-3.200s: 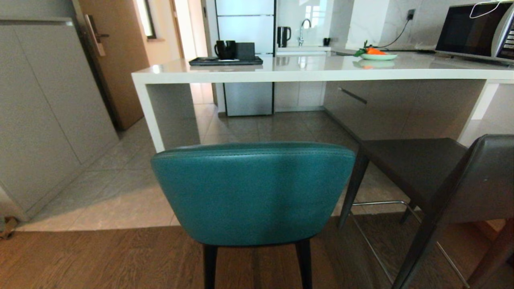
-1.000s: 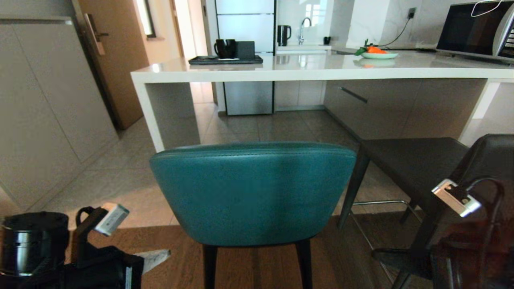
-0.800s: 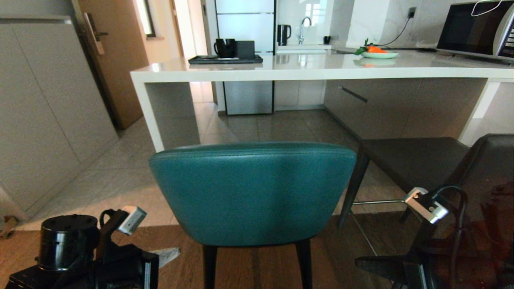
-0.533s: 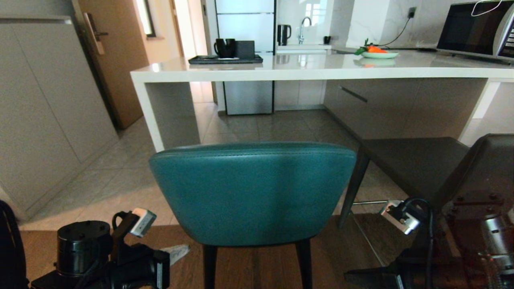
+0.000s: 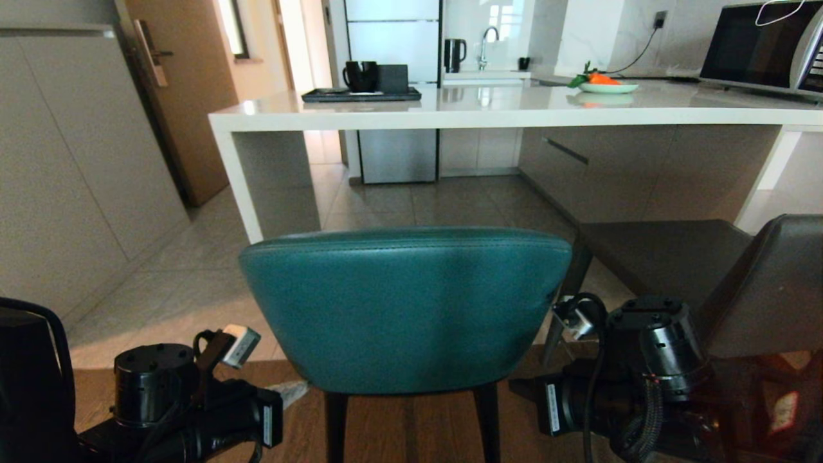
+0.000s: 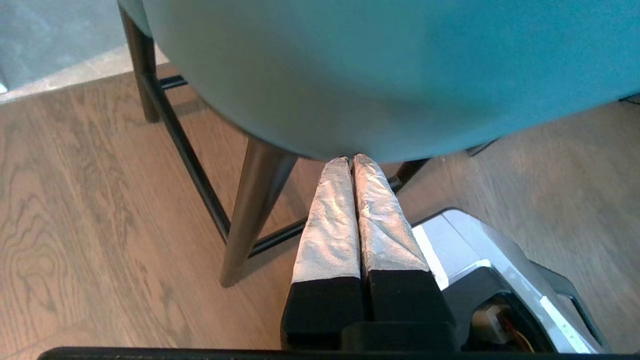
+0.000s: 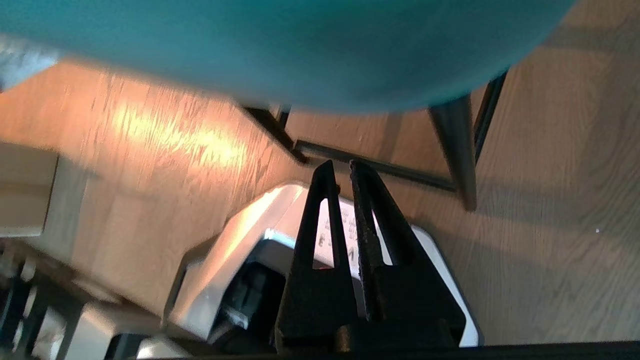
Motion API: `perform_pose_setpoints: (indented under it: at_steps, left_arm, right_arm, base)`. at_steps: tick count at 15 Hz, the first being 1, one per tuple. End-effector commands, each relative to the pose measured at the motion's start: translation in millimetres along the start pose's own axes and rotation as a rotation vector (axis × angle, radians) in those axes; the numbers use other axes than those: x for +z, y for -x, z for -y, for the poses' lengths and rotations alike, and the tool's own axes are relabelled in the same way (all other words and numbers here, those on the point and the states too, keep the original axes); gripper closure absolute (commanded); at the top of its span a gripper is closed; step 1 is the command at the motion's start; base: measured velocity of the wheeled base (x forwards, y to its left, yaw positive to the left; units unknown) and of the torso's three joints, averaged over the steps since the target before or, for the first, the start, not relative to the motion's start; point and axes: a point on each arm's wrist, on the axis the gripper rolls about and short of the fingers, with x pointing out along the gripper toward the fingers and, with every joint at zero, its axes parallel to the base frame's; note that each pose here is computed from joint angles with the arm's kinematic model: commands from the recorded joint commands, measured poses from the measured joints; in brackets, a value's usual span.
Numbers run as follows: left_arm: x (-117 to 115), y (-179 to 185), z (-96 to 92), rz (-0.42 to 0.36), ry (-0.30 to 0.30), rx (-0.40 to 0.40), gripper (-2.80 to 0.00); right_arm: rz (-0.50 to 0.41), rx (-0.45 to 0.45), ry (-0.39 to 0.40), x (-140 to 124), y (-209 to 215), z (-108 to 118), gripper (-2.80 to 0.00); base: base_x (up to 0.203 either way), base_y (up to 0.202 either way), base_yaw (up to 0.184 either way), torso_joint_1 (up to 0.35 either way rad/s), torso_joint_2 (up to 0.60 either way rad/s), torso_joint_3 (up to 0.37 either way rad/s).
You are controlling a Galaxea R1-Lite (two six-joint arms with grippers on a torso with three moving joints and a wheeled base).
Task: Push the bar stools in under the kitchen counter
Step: Push the blue chair back under the dining table
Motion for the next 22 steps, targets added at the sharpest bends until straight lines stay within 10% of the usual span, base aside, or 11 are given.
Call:
perform_pose_setpoints:
  at_steps: [1, 22]
  left_arm:
    - [5, -3, -0.2, 0.026, -0.009, -0.006, 0.0]
    - [32, -54, -14.4, 0.138, -0.029, 0.074, 0.0]
  right_arm:
    - [-0.026, -0.014, -0.003, -3, -10, 2, 0.0]
    - [0.07, -0.129, -0.042, 33, -49, 13, 0.0]
  base:
    - [0.0, 0.0, 0.0, 0.0, 0.0, 0.0]
    - [0.0, 0.0, 0.0, 0.0, 0.0, 0.0]
